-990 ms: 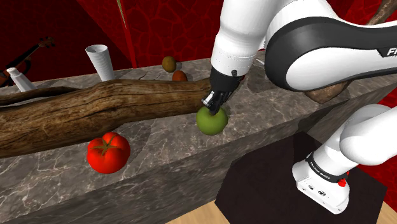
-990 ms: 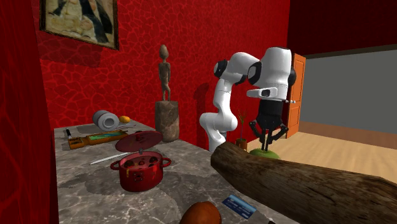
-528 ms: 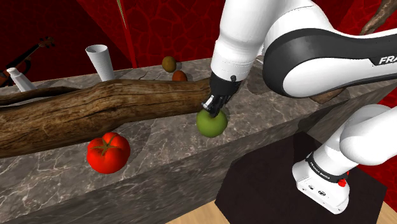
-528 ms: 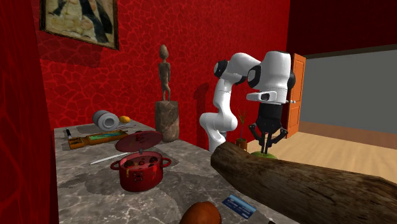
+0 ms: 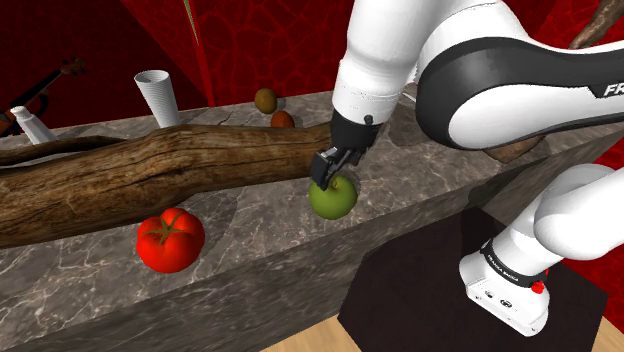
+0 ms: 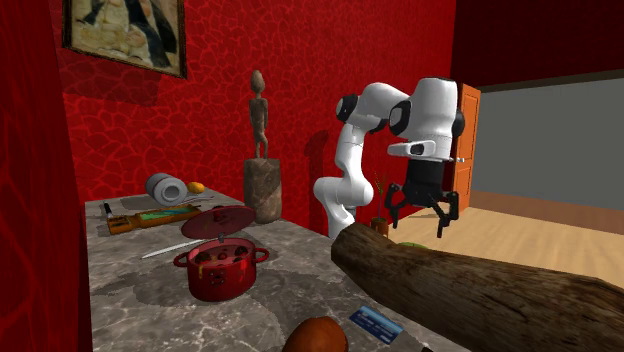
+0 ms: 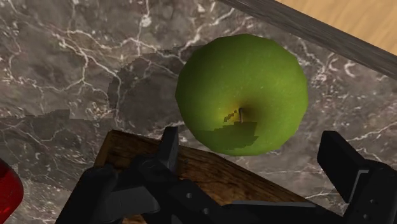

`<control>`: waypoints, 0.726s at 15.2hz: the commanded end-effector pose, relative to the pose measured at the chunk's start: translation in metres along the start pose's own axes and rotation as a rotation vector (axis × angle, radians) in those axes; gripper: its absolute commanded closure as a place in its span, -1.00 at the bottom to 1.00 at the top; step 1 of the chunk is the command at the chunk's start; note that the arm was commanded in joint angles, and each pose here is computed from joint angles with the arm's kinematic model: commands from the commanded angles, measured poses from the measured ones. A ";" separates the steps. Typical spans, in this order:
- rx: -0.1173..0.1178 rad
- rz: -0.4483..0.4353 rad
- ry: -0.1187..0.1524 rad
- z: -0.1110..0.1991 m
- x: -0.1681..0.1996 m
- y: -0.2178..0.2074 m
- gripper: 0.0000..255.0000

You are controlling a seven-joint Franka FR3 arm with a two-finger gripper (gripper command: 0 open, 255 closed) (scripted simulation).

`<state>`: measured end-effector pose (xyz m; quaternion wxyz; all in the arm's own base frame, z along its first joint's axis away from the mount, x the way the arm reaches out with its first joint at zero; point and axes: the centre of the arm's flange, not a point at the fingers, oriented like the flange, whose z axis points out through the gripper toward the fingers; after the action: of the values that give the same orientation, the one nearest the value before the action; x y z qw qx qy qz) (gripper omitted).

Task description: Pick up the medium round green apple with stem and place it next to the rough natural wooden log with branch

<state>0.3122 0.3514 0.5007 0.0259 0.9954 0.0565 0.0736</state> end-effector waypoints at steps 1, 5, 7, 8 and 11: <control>0.000 0.000 0.000 -0.021 0.000 0.000 -1.00; 0.000 0.000 0.000 -0.044 0.000 0.000 -1.00; 0.000 0.000 0.000 -0.044 0.000 0.000 -1.00; 0.000 0.000 0.000 -0.044 0.000 0.000 -1.00; 0.000 0.000 0.000 -0.044 0.000 0.000 -1.00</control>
<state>0.3059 0.3534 0.5443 0.0260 0.9954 0.0565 0.0734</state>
